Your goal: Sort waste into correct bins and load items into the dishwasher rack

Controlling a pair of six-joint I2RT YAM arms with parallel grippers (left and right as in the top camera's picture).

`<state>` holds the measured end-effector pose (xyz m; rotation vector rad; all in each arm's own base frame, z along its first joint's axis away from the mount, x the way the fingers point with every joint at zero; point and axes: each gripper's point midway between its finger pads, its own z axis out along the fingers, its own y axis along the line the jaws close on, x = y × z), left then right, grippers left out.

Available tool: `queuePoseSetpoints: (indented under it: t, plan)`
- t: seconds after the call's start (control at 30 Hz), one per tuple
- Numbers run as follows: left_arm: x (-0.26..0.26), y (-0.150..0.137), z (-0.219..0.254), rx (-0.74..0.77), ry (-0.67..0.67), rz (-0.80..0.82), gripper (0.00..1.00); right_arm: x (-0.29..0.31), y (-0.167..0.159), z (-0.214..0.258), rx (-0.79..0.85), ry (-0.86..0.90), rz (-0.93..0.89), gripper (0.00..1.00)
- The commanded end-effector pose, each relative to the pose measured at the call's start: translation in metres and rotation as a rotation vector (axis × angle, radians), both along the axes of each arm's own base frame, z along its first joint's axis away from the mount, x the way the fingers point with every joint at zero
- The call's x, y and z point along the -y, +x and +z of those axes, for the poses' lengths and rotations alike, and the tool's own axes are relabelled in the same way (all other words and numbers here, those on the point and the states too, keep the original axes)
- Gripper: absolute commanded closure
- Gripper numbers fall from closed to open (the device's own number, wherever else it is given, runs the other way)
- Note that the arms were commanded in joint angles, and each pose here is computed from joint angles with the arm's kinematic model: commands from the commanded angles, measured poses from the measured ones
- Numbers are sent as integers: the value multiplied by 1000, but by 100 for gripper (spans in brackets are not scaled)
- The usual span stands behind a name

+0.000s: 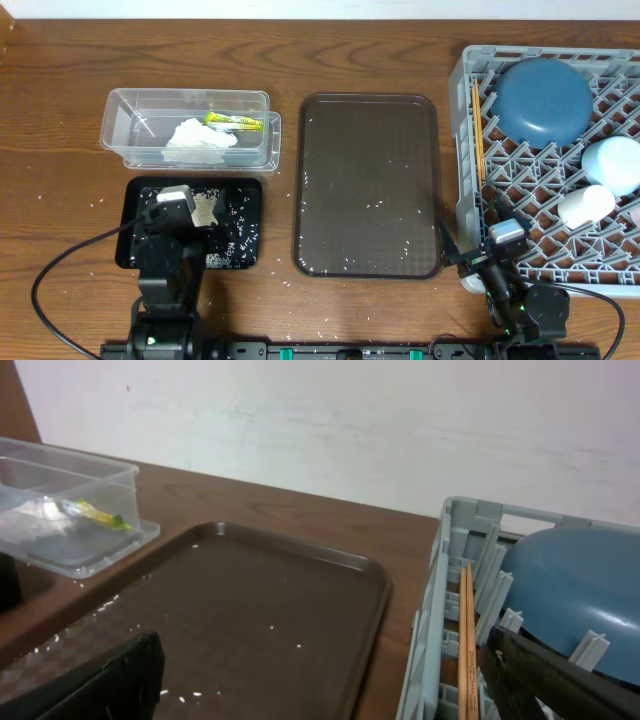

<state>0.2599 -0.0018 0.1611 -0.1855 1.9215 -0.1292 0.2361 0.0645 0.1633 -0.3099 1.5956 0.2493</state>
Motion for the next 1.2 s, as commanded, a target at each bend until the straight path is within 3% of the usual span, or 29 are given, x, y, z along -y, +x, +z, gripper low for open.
queuePoseSetpoints:
  t: [0.0, 0.77, 0.97, 1.17]
  plan:
    - [5, -4, -2, 35, 4, -29, 11, -5, -2, 0, 0, 2, 17, 1]
    - [4, -13, 10, 346, 1, -28, 10, -5, -2, 0, 0, 2, 17, 1]
    - [4, -13, 14, 361, 32, -32, 10, -5, -2, 0, 0, 2, 17, 1]
    - [4, -15, -15, 243, 50, -38, 10, -5, -1, -1, -1, 2, 17, 1]
